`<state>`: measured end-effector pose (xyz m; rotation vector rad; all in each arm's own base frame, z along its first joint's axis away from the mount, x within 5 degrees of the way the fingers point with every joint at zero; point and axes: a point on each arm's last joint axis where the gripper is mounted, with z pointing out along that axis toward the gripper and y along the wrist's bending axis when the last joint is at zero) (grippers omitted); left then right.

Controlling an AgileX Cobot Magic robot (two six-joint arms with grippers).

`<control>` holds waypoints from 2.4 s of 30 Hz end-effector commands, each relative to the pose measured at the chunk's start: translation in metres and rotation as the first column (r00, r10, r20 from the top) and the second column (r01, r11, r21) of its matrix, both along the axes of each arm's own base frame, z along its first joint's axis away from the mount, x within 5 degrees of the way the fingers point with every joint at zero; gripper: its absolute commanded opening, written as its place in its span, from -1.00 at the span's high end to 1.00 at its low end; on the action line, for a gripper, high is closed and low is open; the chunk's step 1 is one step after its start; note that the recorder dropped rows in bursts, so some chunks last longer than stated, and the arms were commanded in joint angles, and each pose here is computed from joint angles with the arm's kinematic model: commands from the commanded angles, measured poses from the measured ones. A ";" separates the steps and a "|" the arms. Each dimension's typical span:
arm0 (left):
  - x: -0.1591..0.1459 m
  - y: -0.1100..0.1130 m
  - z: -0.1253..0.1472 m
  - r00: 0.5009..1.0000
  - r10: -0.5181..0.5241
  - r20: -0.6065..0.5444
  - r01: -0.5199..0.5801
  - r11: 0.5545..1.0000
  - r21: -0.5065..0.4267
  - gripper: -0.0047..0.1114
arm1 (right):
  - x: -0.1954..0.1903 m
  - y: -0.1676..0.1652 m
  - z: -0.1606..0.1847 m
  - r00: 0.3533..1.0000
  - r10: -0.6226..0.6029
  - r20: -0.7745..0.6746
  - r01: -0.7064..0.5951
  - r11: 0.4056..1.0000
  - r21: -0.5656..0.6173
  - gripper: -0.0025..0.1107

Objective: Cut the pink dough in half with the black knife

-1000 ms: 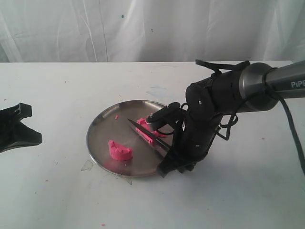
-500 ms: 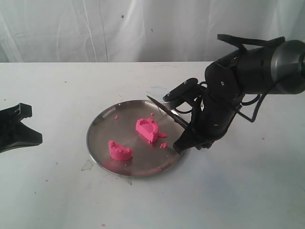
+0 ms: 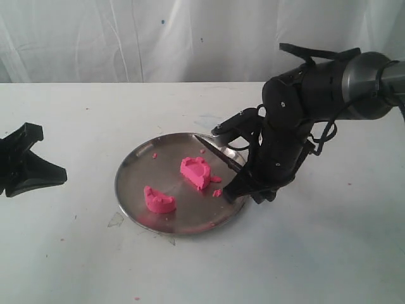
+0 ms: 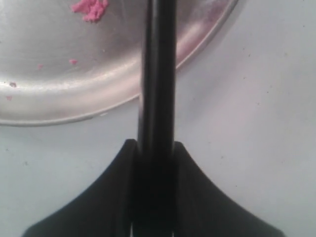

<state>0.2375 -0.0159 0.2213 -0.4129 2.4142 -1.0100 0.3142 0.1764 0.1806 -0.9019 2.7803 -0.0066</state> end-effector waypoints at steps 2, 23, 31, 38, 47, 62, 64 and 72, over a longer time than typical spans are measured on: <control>0.004 -0.004 0.010 0.996 0.015 0.085 -0.006 0.995 -0.102 0.92 | 0.014 0.011 0.012 0.998 0.063 0.010 -0.063 0.997 0.051 0.96; 0.005 -0.013 0.028 0.974 -0.026 0.225 0.083 0.965 -0.249 0.92 | 0.044 0.033 -0.009 0.997 0.041 -0.059 -0.036 0.997 0.070 0.96; 0.005 -0.014 0.028 0.974 -0.026 0.226 0.084 0.964 -0.252 0.92 | 0.045 0.033 -0.029 0.993 0.039 -0.108 -0.034 0.998 0.045 0.96; 0.005 -0.014 0.028 0.974 -0.024 0.227 0.083 0.963 -0.256 0.92 | 0.048 0.034 -0.028 0.996 0.051 -0.074 -0.048 0.998 0.048 0.96; 0.005 -0.014 0.028 0.973 -0.026 0.227 0.086 0.962 -0.259 0.92 | 0.059 0.040 -0.025 0.996 -0.080 0.030 0.075 0.987 0.142 0.96; 0.005 -0.015 0.030 0.972 -0.030 0.231 0.095 0.957 -0.274 0.92 | 0.052 0.032 -0.029 0.999 -0.027 -0.038 0.028 0.999 0.041 0.89; 0.005 -0.015 0.030 0.972 -0.033 0.233 0.098 0.957 -0.273 0.92 | 0.052 0.032 -0.029 0.999 -0.027 -0.041 0.028 0.999 0.040 0.80; 0.005 -0.015 0.030 0.972 -0.032 0.234 0.098 0.956 -0.276 0.92 | 0.051 0.032 -0.030 0.998 -0.027 -0.051 0.029 0.999 0.034 0.57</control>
